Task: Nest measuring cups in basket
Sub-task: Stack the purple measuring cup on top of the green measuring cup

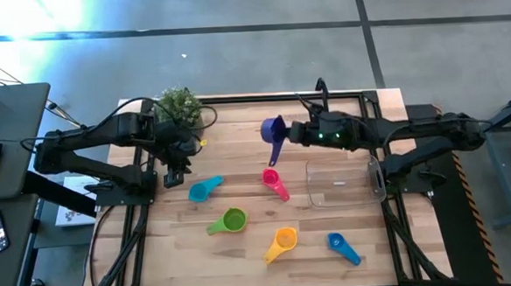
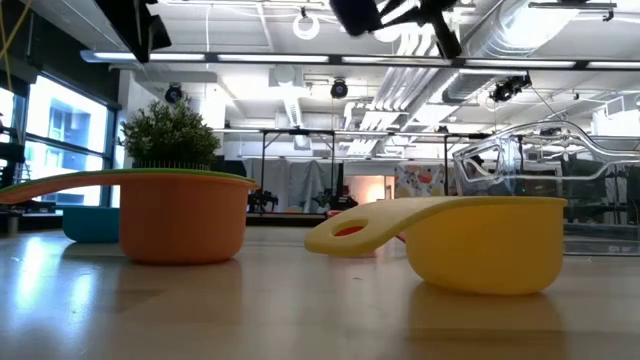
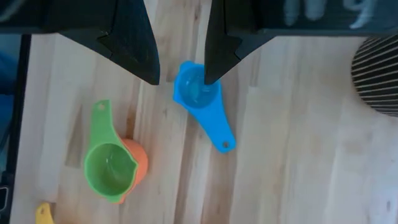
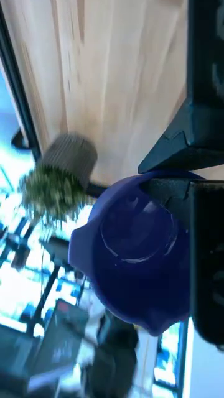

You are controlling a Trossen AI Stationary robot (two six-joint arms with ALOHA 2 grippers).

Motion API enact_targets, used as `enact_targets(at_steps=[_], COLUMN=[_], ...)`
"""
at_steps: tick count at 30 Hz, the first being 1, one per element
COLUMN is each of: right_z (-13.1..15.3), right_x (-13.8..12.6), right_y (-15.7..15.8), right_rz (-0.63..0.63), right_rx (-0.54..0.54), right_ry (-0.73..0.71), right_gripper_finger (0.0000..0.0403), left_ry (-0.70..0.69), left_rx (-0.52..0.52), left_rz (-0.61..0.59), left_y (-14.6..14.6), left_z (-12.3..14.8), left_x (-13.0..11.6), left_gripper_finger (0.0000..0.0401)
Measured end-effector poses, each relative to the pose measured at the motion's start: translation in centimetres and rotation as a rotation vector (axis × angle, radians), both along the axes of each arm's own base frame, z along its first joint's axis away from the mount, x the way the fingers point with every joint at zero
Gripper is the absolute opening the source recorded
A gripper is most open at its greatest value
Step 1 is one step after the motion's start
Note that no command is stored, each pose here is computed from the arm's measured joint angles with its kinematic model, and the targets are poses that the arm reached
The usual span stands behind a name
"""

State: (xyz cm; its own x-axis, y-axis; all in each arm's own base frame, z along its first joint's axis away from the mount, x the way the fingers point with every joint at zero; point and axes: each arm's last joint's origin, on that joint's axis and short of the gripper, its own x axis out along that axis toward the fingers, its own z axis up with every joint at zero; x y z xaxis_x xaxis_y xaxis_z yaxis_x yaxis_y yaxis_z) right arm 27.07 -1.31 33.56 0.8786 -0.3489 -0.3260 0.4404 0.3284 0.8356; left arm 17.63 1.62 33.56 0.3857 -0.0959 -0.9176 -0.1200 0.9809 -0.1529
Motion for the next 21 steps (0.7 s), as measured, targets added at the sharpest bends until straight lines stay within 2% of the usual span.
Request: enact_targets(at_steps=[9,16,21], right_z=[0.6,0.6,0.6], right_x=[0.5,0.7,1.4], right_y=[4.9,8.0,9.6], right_rz=[0.057,0.12,0.16], right_rx=[-0.009,-0.005,-0.036], right_ry=[-0.107,-0.148,-0.125], right_gripper_finger=[0.0001,0.0,0.0], left_ry=[0.014,0.023,-0.001], left_rx=[-0.053,-0.073,-0.087], left_rz=[0.069,0.032,0.032], left_y=[-1.0,-2.6,-4.0], left_z=[0.0,0.0,0.1], left_x=[0.1,0.1,0.3], left_gripper_finger=[0.0115,0.0115,0.0115])
